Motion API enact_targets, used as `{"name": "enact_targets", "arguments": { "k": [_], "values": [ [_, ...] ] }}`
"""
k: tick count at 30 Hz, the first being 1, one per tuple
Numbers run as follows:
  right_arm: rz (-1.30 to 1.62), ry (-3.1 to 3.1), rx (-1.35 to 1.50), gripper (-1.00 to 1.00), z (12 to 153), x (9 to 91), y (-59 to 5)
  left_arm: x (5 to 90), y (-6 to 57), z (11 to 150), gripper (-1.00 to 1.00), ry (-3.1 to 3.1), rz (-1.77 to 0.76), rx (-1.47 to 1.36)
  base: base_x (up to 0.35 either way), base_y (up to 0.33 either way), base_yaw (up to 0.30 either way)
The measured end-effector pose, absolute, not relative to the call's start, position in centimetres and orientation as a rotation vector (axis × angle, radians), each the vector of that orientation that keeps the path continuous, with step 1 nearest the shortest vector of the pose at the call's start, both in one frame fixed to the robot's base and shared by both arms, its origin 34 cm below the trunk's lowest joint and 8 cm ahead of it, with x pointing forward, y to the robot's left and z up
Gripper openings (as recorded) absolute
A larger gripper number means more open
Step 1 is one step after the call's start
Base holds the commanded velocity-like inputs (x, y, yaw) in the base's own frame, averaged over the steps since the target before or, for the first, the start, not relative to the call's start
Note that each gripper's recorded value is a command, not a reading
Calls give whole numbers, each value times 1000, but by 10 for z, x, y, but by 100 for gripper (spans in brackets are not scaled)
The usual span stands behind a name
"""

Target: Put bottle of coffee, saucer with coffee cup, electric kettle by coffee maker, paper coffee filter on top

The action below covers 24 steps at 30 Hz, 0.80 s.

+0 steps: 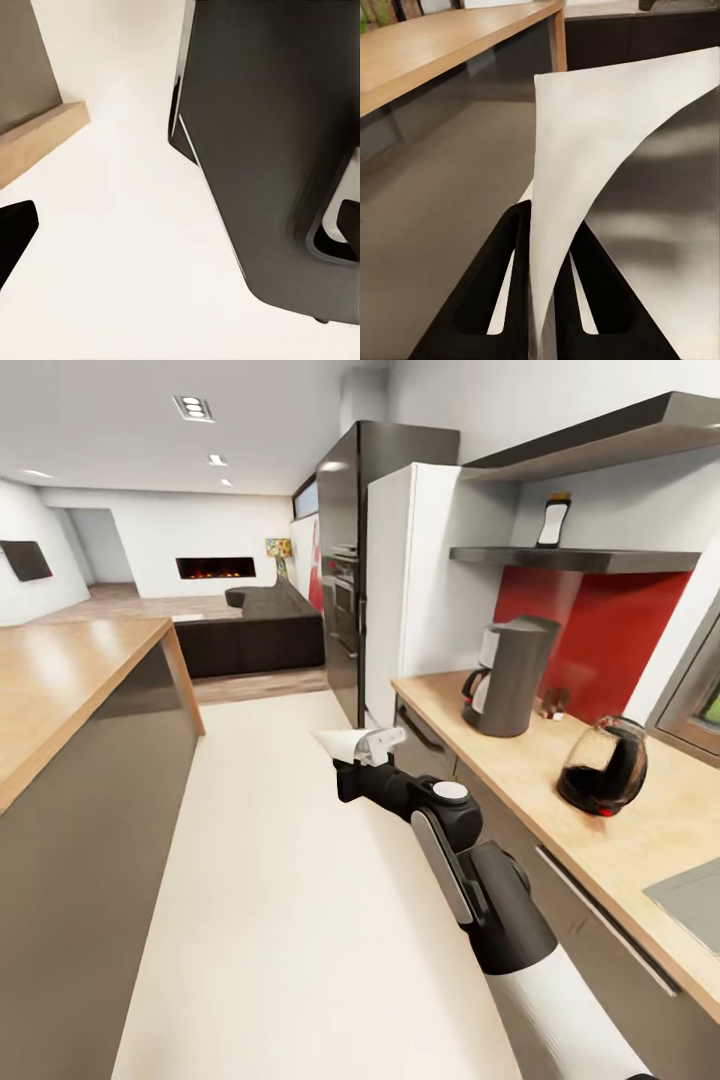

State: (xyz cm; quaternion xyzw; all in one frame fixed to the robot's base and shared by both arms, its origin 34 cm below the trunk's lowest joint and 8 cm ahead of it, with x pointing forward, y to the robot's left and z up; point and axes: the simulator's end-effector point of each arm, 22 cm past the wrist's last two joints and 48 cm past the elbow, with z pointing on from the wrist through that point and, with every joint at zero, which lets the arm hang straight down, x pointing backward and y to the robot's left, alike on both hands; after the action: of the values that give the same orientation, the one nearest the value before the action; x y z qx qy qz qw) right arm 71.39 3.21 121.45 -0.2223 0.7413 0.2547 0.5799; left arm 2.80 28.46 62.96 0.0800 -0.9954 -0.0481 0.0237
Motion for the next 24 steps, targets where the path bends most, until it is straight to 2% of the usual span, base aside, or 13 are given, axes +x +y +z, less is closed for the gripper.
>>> {"name": "enact_targets", "arguments": {
  "k": [10, 24],
  "values": [
    [592, 1721, -521, -100, 1221, 710, 32, 33, 286, 628, 100, -3095, -149, 248, 320, 105, 116],
    [586, 1702, -525, -100, 1233, 704, 32, 41, 286, 627, 100, -3116, -148, 250, 330, 8, 83]
  ]
}}
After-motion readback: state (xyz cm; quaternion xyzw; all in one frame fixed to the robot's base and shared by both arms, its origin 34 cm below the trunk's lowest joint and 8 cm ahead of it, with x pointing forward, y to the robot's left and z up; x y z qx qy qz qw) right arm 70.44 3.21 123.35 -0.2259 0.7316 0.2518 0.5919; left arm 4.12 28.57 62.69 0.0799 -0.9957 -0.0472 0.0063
